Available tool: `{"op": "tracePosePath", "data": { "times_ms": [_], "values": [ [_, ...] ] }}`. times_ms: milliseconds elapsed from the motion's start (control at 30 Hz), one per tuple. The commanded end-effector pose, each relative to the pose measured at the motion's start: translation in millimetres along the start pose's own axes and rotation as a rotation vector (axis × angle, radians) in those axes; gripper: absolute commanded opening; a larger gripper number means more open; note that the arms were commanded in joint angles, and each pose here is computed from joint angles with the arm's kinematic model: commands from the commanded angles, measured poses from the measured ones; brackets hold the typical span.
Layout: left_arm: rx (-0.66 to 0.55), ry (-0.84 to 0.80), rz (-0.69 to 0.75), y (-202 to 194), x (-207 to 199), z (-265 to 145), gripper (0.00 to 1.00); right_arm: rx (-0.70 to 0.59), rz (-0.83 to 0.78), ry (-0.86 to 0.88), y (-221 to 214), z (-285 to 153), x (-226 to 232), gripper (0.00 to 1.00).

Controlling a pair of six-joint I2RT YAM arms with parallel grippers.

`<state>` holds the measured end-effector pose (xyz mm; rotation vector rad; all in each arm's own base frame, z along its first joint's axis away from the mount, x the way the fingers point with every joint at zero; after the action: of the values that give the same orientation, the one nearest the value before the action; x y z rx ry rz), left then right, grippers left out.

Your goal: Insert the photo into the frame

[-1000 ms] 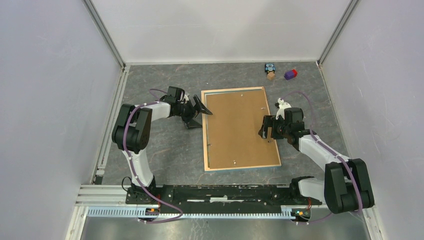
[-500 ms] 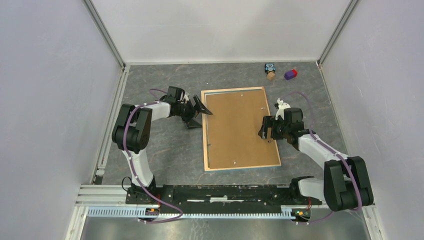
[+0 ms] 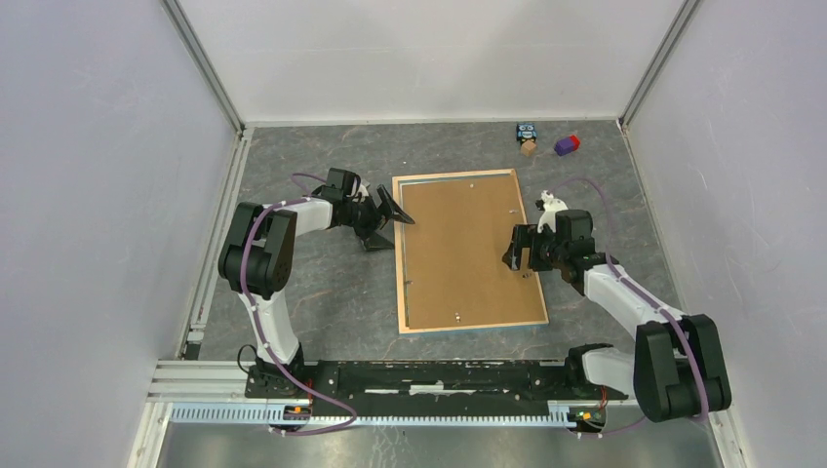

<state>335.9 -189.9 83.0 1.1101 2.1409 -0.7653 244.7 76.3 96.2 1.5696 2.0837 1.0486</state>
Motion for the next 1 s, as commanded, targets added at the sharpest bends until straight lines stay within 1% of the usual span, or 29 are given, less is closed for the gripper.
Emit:
{"op": "tracePosePath", "data": {
  "times_ms": [0, 233, 300, 400, 467, 733, 767, 833, 967],
  "values": [
    [-0.021, 0.085, 0.017, 3.7, 20.7, 9.4, 1.00, -0.009, -0.005, 0.040, -0.4, 6.7, 3.4, 0.92],
    [-0.021, 0.085, 0.017, 4.0, 20.6, 9.7, 1.00, 0.020, 0.015, 0.063, -7.4, 15.0, 4.4, 0.92],
    [-0.018, 0.084, 0.017, 3.9, 20.5, 9.9, 1.00, 0.011, 0.020, 0.097, -5.8, 16.9, 8.1, 0.92],
    [-0.010, 0.083, 0.014, 3.6, 20.8, 11.4, 1.00, -0.036, 0.026, 0.171, 1.7, 19.1, 16.1, 0.91],
    [-0.009, 0.085, 0.013, 3.7, 21.2, 11.7, 1.00, -0.051, 0.033, 0.189, 5.4, 20.6, 18.1, 0.91],
    [0.005, 0.084, 0.021, 1.4, 20.6, 14.8, 1.00, -0.061, 0.066, 0.287, 2.9, 26.9, 28.1, 0.91],
    [0.005, 0.084, 0.023, 1.2, 20.3, 14.7, 1.00, -0.058, 0.061, 0.276, 2.4, 26.8, 26.9, 0.91],
    [0.000, 0.086, 0.029, 1.3, 19.6, 13.6, 1.00, -0.044, 0.043, 0.197, 2.4, 24.1, 18.7, 0.91],
    [-0.041, 0.115, 0.064, 4.5, 17.0, 7.1, 1.00, -0.019, -0.020, -0.058, 6.4, 10.5, -7.5, 0.92]
  ]
}}
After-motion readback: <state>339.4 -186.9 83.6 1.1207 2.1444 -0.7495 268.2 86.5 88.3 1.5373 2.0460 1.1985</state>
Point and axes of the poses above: each gripper's point midway between its finger pads, its own z axis out along the fingers, its own x axis along the line the jaws close on, y = z × x, the point moved 6 cm from there along -z, back along the fingers, and after that the axes turned 11 degrees about -z, right-handed, at the moved point
